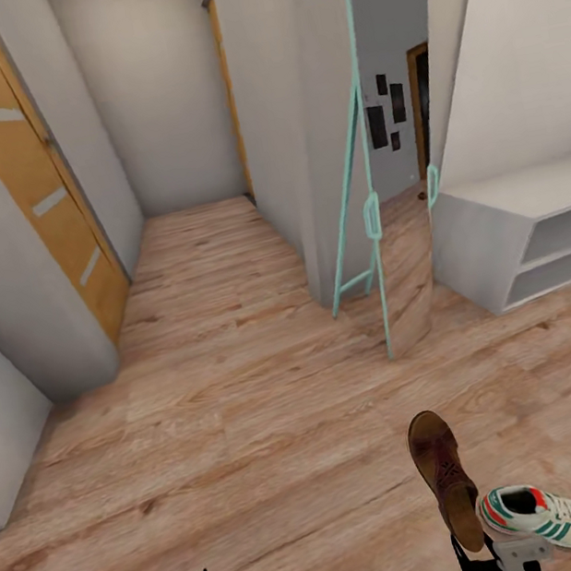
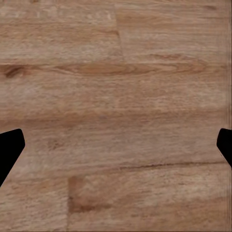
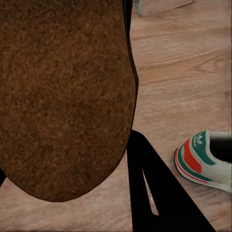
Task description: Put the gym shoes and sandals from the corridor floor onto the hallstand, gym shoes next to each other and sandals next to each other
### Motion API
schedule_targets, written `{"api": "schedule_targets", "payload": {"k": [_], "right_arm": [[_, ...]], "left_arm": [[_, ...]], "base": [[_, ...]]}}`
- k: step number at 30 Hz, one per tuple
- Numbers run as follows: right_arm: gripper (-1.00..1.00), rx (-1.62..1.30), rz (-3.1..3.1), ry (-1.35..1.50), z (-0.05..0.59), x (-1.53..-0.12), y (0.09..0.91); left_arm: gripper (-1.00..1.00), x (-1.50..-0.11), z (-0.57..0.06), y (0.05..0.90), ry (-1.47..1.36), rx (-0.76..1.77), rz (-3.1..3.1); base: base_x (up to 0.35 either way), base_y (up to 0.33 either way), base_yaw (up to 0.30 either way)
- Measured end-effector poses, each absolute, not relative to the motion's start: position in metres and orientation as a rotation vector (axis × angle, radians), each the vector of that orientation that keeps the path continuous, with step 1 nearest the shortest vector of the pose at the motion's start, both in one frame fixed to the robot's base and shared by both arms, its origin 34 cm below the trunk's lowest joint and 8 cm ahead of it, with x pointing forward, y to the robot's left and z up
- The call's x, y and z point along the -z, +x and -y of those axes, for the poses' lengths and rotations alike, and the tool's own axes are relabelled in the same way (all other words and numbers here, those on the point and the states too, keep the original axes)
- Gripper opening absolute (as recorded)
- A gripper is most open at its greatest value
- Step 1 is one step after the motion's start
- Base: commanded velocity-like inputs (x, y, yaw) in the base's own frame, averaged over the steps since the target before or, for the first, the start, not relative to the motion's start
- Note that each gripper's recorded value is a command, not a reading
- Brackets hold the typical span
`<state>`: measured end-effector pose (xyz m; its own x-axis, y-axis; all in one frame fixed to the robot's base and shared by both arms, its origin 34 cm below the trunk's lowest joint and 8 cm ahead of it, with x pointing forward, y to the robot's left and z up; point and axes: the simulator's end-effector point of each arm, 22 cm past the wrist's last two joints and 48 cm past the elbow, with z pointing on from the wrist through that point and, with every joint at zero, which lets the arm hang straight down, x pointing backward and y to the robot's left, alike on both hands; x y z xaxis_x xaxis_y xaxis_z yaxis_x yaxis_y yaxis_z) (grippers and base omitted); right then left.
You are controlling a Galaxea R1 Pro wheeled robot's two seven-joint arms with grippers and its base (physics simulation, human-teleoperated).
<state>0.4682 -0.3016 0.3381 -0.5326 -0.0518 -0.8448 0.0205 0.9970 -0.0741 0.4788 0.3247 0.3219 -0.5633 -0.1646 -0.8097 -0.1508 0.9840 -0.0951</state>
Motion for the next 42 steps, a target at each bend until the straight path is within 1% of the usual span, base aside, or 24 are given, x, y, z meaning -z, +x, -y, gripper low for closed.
{"api": "schedule_targets", "payload": {"k": [21,27,35,42], "right_arm": [[-1.0,0.091,-2.13,-0.021,0.3017,-0.3382,0.4681],[-1.0,0.092,-2.13,-0.02,0.3019,-0.3384,0.4681],[-1.0,0.091,-2.13,-0.021,0.3017,-0.3385,0.4682],[-1.0,0.091,-2.13,-0.021,0.3016,-0.3384,0.4681]], "left_arm": [[1.0,-0.3223,-0.3249,0.4791,-0.22,0.019,-2.176],[1.0,-0.3223,-0.3248,0.4789,-0.221,0.018,-2.176],[1.0,-0.3225,-0.3247,0.4791,-0.219,0.018,-2.175],[1.0,-0.3225,-0.3247,0.4792,-0.219,0.018,-2.175]], "base": [[0.009,0.007,-0.3],[0.229,0.171,-0.3],[0.322,0.064,-0.3],[0.306,0.182,-0.3]]}}
